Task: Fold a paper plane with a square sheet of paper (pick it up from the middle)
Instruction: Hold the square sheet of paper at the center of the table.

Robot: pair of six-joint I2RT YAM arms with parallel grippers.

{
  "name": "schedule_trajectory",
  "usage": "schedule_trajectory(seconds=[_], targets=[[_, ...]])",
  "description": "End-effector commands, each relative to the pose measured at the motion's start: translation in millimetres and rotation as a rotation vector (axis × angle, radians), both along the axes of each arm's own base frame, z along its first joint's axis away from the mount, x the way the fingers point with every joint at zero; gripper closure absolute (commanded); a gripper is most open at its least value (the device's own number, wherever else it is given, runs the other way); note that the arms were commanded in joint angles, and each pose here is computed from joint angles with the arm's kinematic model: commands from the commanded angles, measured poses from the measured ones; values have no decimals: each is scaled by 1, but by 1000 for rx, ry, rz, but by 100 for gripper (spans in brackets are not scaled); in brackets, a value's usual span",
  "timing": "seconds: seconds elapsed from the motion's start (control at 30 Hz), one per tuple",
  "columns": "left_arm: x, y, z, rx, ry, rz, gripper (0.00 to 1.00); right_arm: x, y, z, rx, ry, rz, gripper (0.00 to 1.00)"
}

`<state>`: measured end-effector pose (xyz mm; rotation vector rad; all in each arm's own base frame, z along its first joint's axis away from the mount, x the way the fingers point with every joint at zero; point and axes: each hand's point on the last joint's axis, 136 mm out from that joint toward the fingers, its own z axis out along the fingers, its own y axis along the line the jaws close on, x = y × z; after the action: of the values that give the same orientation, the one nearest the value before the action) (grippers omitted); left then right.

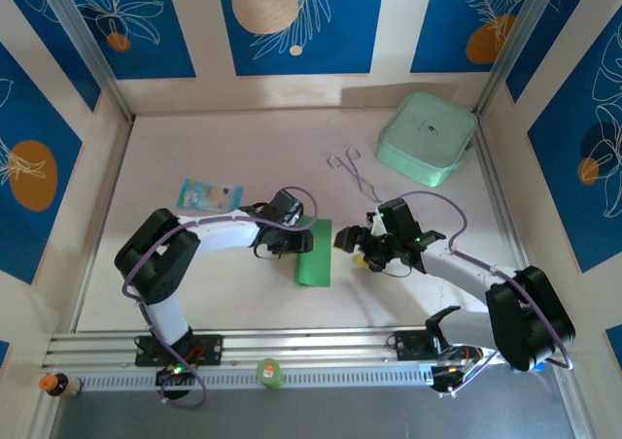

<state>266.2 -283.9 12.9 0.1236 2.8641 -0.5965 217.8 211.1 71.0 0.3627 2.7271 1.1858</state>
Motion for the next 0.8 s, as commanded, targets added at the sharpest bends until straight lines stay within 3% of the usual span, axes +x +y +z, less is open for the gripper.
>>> schedule_trajectory(seconds=[0.0,0.6,0.77], targets=[[4,9,-44,76,-7,-16,44,4,4,6,4,-6,2,18],[5,12,-46,100,-6,-18,44,3,4,4,-1,1,1,18],[5,14,-47,101,-6,4,50,4,4,4,-1,2,1,18]])
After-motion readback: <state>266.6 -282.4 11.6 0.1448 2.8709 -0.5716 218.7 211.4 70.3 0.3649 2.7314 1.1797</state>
